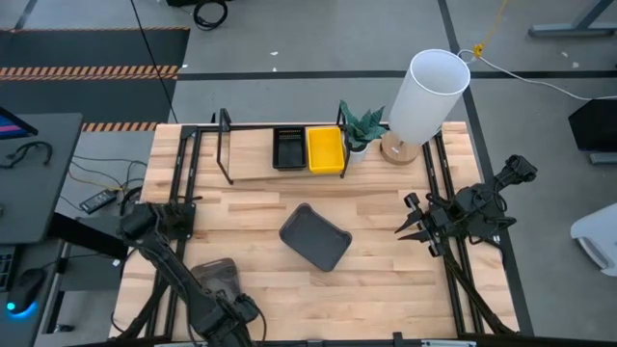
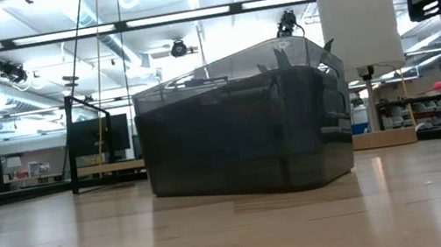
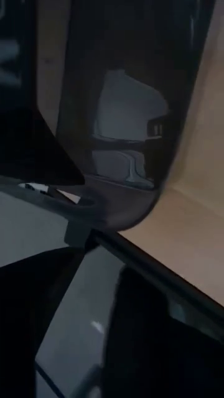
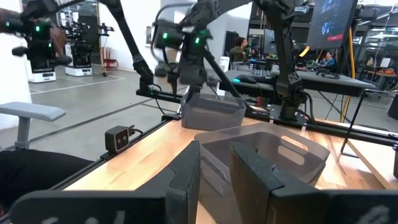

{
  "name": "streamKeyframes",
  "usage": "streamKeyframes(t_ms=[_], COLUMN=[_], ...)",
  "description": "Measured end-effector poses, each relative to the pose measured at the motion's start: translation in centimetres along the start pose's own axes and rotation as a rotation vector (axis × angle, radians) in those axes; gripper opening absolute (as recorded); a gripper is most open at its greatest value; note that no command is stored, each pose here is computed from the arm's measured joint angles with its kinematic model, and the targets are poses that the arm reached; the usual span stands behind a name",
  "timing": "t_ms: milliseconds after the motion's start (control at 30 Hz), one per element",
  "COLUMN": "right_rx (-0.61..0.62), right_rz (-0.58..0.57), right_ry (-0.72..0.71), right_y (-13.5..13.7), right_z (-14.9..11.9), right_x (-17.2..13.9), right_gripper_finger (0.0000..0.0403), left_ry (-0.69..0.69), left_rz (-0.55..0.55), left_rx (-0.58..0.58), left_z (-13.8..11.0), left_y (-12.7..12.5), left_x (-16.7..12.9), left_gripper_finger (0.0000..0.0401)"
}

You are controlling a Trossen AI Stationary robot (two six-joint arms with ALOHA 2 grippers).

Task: Stack baskets on shelf by color
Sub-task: Stack the bottom black bin on top of the top black bin

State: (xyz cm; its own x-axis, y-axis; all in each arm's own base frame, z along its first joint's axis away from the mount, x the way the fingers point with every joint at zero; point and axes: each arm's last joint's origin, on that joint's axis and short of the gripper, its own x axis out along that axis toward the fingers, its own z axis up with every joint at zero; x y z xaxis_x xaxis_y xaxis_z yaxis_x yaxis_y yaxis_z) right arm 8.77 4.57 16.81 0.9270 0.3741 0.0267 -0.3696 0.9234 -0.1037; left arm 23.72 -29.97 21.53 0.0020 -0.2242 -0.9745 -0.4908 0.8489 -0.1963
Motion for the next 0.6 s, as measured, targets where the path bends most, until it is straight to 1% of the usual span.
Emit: streamKeyframes(t_ms=[133, 267, 333, 467, 600], right_rx=[0.001, 0.001, 0.000, 0.000, 0.001], right_rz=[0.000, -0.001, -0.001, 0.000, 0.000], right_ry=[-0.004, -0.003, -0.003, -0.003, -0.003], right_y=[0.0, 0.0, 0.0, 0.0, 0.0], right_z=[0.0, 0.0, 0.0, 0.0, 0.0], right_x=[0.0, 0.0, 0.0, 0.0, 0.0], right_gripper_finger=[0.0090, 0.0090, 0.0090, 0.0090, 0.0090], left_ry=[0.082, 0.127, 0.125, 0.115, 0.084], left_rz=[0.034, 0.044, 0.040, 0.029, -0.009], left_rx=[0.044, 0.018, -0.011, -0.106, -0.085], left_z=[0.5, 1.4, 2.0, 3.4, 4.8], left_y=[-0.1, 0.0, 0.1, 0.3, 0.3], left_x=[1.9, 2.5, 2.4, 2.2, 2.0], left_gripper_finger=[0.0177, 0.0161, 0.0144, 0.0105, 0.0052])
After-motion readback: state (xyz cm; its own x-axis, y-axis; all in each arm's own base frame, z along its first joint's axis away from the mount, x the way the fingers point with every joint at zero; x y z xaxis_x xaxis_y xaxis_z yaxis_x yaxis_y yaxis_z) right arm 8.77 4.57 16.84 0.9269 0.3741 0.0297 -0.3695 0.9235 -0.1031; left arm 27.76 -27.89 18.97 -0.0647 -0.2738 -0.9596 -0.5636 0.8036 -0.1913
